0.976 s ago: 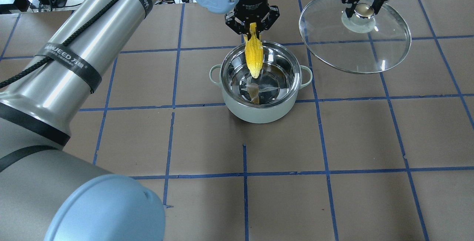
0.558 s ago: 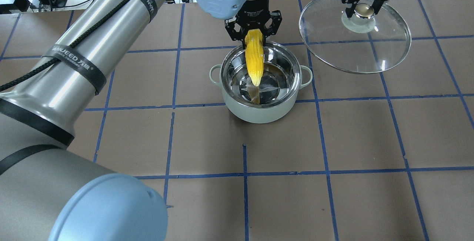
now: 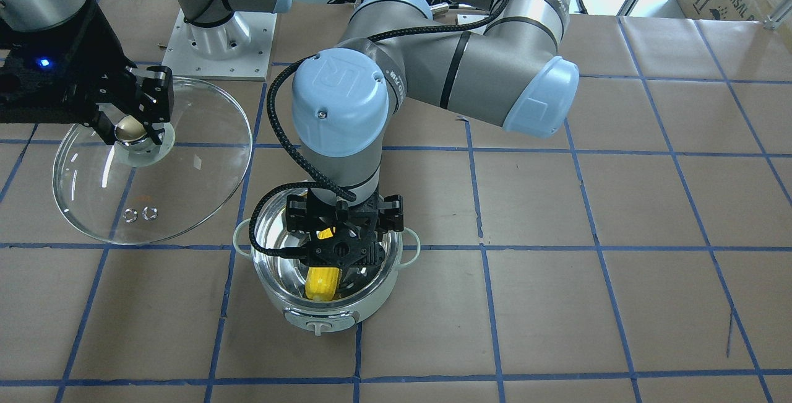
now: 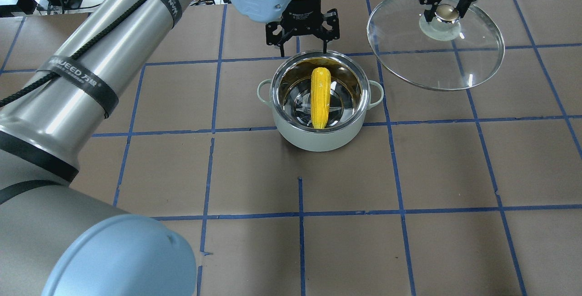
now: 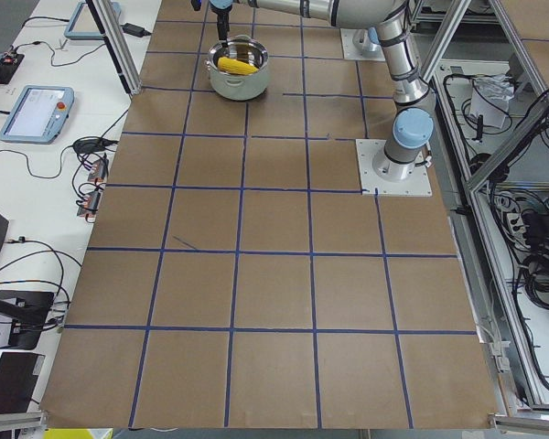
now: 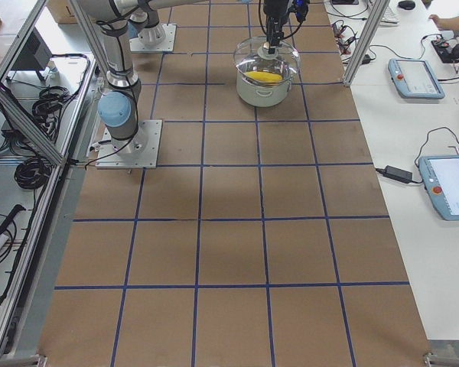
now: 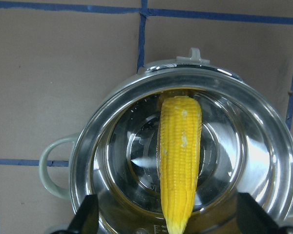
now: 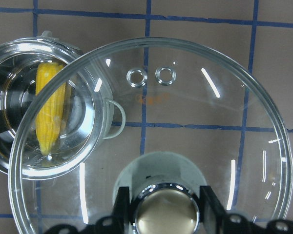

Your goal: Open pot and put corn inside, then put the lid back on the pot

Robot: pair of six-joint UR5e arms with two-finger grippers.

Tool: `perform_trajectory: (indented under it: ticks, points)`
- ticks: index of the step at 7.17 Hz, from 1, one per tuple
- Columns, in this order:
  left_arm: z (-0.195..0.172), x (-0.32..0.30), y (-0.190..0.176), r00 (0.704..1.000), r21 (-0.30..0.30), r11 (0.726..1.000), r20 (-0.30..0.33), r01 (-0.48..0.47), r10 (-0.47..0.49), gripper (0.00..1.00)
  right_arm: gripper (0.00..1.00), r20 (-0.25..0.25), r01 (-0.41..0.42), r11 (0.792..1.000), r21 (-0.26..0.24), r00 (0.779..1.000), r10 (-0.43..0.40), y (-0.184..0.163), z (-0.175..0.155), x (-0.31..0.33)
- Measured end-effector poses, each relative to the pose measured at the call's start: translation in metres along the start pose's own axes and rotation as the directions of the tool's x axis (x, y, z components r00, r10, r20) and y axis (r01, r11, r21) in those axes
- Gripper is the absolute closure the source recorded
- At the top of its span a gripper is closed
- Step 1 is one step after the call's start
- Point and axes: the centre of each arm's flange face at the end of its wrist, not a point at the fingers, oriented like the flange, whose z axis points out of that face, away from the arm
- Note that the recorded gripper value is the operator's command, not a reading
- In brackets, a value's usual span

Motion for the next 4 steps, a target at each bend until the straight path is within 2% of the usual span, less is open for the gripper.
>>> perform_trajectory:
  ticks: [2,4]
  points:
    - [-0.040,-0.068,-0.013,0.996,0.017,0.996,-0.007,-0.090,0.090,0.00,0.66,0.006,-0.001,1.000,0.003,1.000,0.001,0.000,-0.001,-0.001]
    - [-0.088,-0.141,-0.002,0.990,-0.013,0.990,-0.008,-0.141,0.141,0.00,0.66,0.073,0.016,1.000,0.021,0.997,-0.018,-0.003,0.005,-0.025]
